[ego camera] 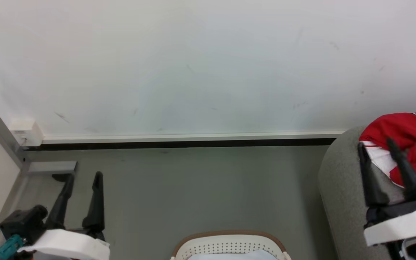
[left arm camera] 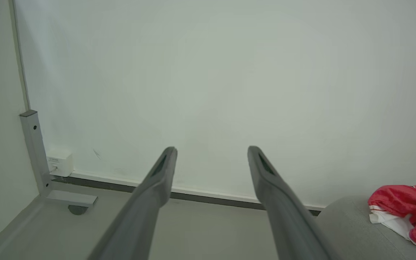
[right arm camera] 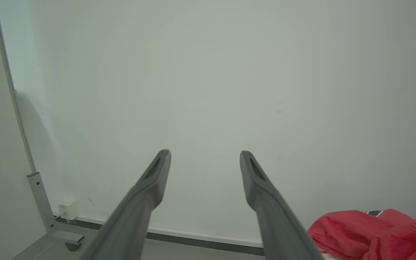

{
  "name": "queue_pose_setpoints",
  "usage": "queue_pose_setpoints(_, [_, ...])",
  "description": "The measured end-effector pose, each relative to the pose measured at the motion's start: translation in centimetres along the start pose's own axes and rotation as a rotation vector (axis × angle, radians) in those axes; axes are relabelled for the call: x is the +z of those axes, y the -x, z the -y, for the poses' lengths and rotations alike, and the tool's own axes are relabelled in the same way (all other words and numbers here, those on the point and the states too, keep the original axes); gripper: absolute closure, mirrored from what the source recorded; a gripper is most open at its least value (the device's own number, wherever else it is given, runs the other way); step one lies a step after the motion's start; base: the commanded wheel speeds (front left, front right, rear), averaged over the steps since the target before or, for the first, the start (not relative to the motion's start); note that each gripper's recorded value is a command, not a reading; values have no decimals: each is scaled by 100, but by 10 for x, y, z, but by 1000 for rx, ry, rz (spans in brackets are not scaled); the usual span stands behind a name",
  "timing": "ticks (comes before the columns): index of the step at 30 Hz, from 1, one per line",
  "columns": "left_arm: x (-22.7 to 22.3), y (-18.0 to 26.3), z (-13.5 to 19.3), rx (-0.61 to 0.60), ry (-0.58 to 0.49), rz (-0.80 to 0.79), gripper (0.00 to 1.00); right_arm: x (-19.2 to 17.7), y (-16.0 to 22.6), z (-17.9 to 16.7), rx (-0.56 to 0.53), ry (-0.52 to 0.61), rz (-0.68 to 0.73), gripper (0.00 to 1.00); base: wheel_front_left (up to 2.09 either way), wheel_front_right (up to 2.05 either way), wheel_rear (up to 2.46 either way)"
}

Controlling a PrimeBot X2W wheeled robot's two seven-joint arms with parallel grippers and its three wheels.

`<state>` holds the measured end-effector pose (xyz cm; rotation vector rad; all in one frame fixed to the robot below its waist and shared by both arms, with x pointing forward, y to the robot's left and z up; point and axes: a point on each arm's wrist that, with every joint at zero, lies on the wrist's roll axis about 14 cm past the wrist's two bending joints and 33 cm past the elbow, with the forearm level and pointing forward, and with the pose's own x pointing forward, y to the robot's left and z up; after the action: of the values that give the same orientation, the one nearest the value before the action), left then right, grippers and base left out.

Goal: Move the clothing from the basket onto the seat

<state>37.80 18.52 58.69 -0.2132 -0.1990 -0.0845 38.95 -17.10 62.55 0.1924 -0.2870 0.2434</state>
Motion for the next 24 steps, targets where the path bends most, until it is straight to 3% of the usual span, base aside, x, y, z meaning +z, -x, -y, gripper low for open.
queue_pose_setpoints(9, [-9,25,-23,116,75,31,0,-52,31,-38,-8,-74,-43,0,0,0,0])
queue_pose_setpoints(24, [-57,43,-17,98,59,-76,0,-67,43,-25,-76,-44,-62,0,0,0,0])
